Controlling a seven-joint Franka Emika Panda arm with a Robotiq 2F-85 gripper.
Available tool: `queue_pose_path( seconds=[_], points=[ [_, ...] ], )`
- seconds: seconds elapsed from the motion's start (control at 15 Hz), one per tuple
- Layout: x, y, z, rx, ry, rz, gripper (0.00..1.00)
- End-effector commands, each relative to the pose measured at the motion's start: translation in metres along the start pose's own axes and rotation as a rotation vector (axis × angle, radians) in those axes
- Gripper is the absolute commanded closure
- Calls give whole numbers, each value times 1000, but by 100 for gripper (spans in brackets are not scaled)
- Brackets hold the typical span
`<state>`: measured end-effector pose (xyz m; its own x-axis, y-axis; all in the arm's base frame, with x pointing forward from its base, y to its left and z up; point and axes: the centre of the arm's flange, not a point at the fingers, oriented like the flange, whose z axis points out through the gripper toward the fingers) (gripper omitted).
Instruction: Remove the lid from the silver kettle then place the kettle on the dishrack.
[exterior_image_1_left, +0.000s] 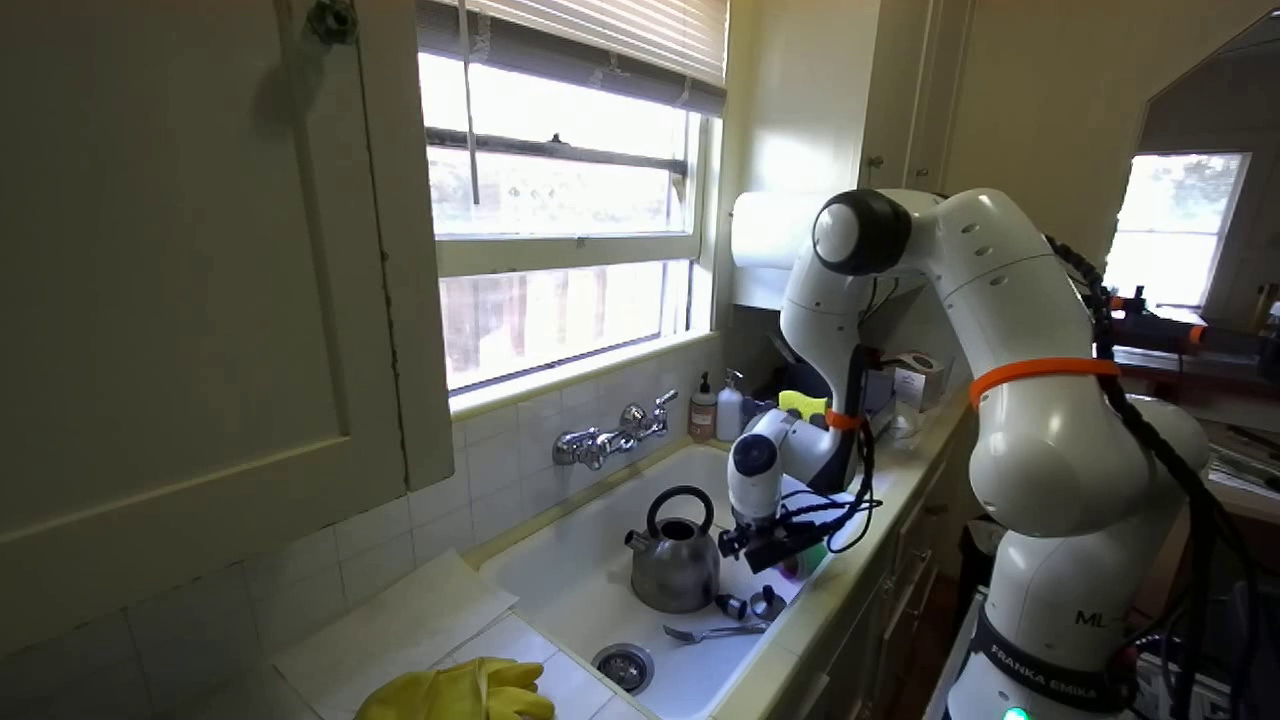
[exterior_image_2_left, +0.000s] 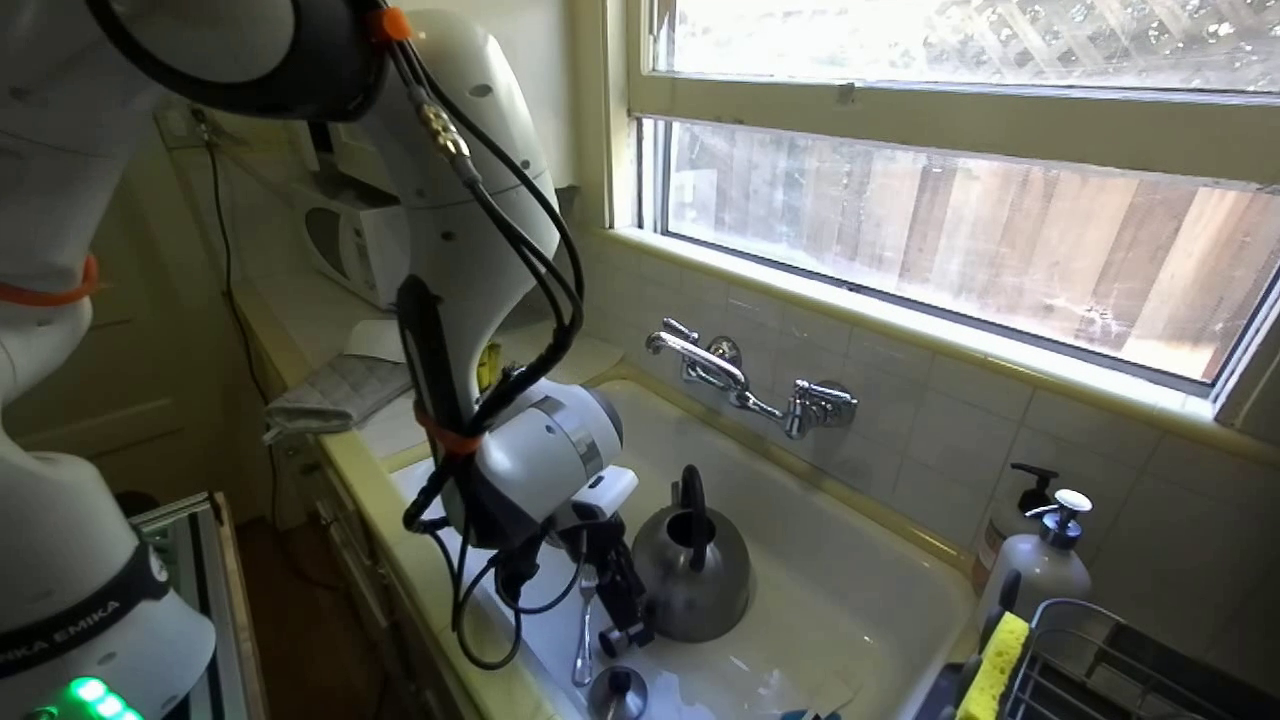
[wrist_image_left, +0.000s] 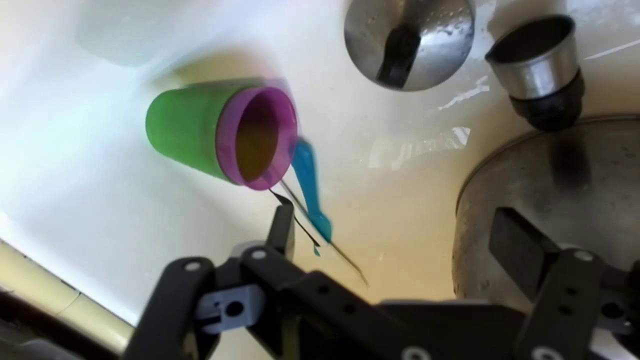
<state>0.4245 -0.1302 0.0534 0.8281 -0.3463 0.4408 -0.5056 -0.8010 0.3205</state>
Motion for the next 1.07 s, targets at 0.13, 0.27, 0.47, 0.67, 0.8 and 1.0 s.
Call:
queue_pose_path(
  seconds=[0.13,0.27,0.47,0.67,0.8,1.0],
  points=[
    [34,30,-60,88,92,-53,0],
    [50,36,-73,123,128,-90,0],
    [57,26,-68,110,144,-72,0],
    [56,25,-67,111,140,-75,0],
    [53,24,-65,111,135,-76,0],
    [56,24,-68,144,150,-93,0]
  ],
)
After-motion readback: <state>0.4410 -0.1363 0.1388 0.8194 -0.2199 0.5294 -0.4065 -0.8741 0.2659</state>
